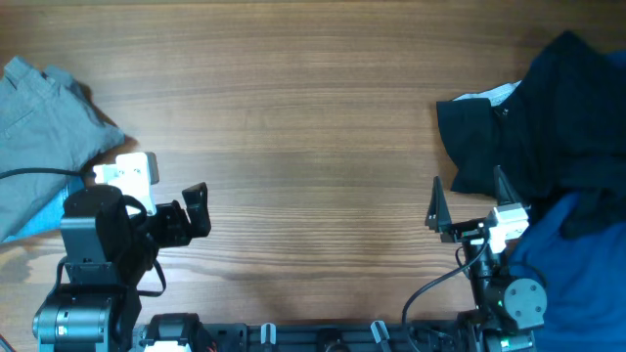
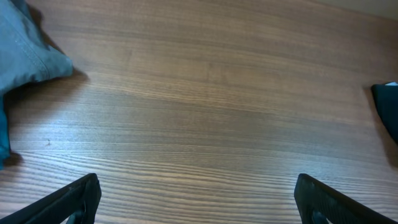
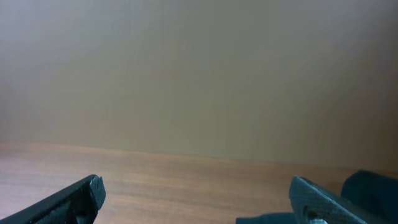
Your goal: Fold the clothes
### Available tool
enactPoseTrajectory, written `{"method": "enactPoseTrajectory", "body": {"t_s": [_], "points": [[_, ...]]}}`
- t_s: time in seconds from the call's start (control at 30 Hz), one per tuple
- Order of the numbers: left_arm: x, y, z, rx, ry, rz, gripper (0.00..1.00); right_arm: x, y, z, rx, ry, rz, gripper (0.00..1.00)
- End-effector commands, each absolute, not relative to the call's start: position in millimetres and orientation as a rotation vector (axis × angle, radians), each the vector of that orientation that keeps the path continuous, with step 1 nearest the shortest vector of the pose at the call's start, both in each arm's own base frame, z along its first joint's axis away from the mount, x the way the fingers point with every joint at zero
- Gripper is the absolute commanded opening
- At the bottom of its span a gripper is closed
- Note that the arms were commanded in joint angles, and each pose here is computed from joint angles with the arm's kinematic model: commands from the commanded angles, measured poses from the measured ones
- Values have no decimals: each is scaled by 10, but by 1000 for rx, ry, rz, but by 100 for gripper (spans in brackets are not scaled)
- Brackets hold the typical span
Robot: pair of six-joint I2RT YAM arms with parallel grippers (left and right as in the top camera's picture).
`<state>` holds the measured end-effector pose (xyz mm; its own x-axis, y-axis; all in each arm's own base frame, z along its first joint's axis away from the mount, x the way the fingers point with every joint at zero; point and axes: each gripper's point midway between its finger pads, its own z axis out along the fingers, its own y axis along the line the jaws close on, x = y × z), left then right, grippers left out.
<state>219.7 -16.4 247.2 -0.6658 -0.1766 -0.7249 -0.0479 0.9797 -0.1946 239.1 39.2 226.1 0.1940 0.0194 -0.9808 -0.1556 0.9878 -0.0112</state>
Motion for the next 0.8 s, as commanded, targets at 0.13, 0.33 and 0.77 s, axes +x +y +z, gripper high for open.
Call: {"method": "enactPoseTrajectory", "body": {"t_s": [0.13,0.33,0.77], "points": [[2190,-145,2443,-174,2299,-194,100,2427,256,2096,-80,1427,39,100],[2190,-145,2444,-174,2299,-194,100,2439,371,1769,-152,1555,76,100],[2190,-145,2444,-174,2299,-194,100,2439,375,1771,-154,1554,78,100]]}}
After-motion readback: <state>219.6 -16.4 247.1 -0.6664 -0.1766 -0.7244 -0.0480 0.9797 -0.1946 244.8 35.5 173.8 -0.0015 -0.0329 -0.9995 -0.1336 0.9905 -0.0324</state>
